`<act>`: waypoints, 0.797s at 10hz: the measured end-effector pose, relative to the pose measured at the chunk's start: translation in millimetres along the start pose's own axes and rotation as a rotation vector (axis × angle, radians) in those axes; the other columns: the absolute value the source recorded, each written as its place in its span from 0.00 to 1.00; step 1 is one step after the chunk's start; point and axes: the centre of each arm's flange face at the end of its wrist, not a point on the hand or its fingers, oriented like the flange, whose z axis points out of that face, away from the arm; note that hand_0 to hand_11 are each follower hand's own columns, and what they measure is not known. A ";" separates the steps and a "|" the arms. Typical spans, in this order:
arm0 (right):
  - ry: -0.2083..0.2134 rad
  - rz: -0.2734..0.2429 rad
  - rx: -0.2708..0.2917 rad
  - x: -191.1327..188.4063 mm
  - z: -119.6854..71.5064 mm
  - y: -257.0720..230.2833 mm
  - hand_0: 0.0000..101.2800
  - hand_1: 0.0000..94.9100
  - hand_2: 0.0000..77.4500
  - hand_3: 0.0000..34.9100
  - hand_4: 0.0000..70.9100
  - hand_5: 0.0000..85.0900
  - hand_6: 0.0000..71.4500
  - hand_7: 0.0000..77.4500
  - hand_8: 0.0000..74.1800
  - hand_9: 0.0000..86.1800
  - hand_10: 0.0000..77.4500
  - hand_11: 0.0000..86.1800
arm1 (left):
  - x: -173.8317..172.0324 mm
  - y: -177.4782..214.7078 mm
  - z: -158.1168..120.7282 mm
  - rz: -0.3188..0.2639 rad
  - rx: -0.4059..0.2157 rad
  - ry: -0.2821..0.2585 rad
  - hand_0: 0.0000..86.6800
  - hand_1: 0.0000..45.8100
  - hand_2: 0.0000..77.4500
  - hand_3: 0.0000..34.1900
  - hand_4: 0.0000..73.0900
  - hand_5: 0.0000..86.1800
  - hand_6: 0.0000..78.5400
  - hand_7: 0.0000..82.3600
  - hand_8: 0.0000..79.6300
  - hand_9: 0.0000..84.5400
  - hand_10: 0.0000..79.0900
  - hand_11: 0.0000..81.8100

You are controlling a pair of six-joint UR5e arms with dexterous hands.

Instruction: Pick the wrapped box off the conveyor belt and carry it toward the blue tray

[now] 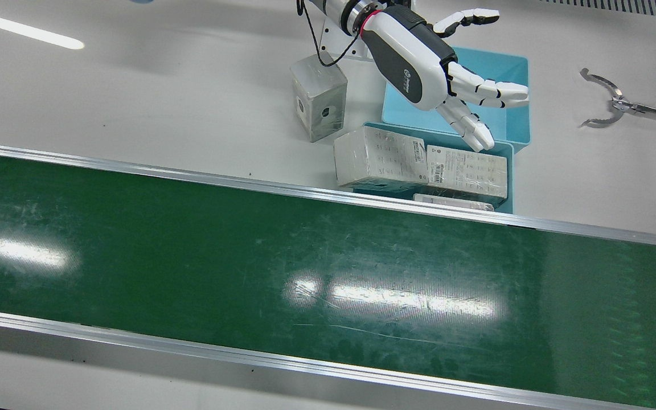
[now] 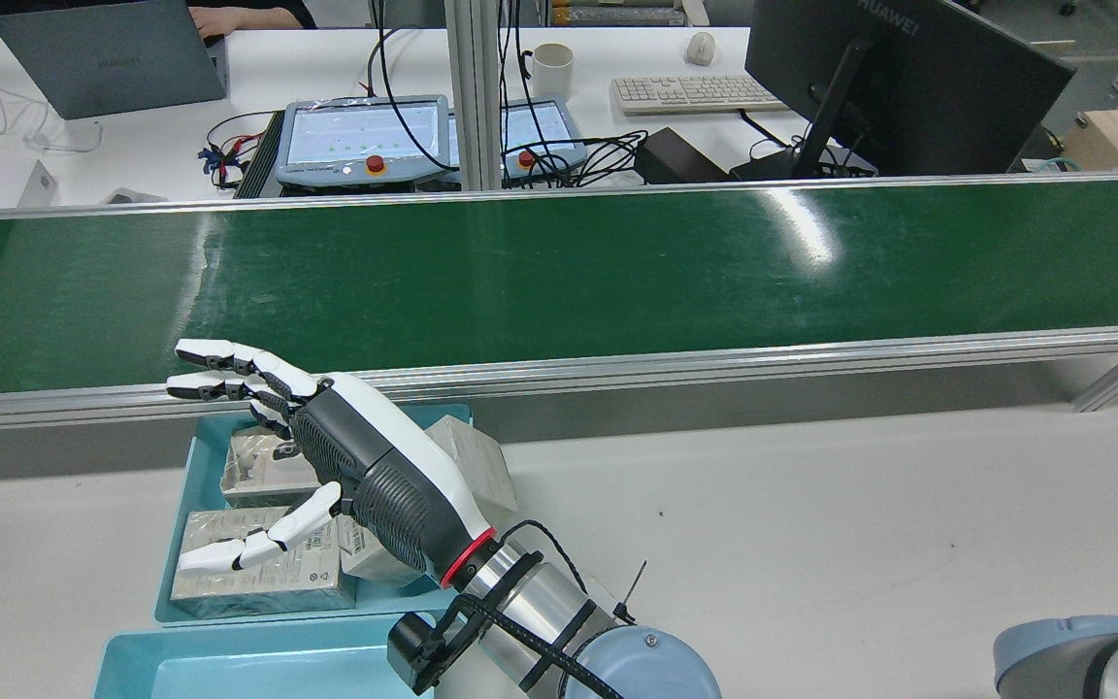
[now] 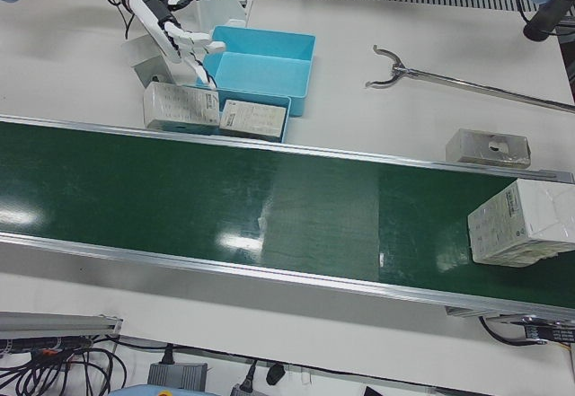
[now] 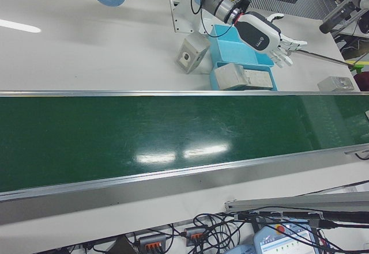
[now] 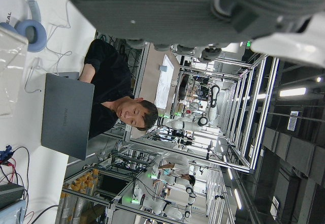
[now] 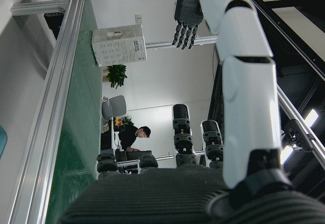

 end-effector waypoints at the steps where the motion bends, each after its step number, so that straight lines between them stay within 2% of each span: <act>1: 0.000 0.000 0.000 0.0 0.0 0.0 0.49 0.20 0.26 0.53 0.08 0.20 0.14 0.22 0.01 0.03 0.04 0.07 | 0.0 0.0 0.0 0.000 0.000 0.000 0.00 0.00 0.01 0.00 0.00 0.01 0.00 0.00 0.00 0.00 0.00 0.00; 3: 0.000 0.000 0.000 0.0 0.0 0.0 0.49 0.20 0.27 0.50 0.08 0.22 0.14 0.22 0.01 0.03 0.04 0.07 | 0.0 0.0 0.0 0.000 0.000 0.000 0.00 0.00 0.01 0.00 0.00 0.01 0.00 0.00 0.00 0.00 0.00 0.00; 6: 0.000 0.000 0.000 0.0 0.0 0.0 0.49 0.20 0.27 0.50 0.08 0.23 0.14 0.23 0.03 0.03 0.04 0.07 | 0.0 0.0 0.0 0.000 0.000 0.000 0.00 0.00 0.01 0.00 0.00 0.01 0.00 0.00 0.00 0.00 0.01 0.00; 8: 0.000 0.000 0.000 0.0 0.0 0.0 0.49 0.20 0.27 0.44 0.09 0.24 0.15 0.25 0.03 0.04 0.04 0.08 | 0.0 0.0 0.0 0.000 0.000 0.000 0.00 0.00 0.01 0.00 0.00 0.01 0.00 0.00 0.00 0.00 0.00 0.00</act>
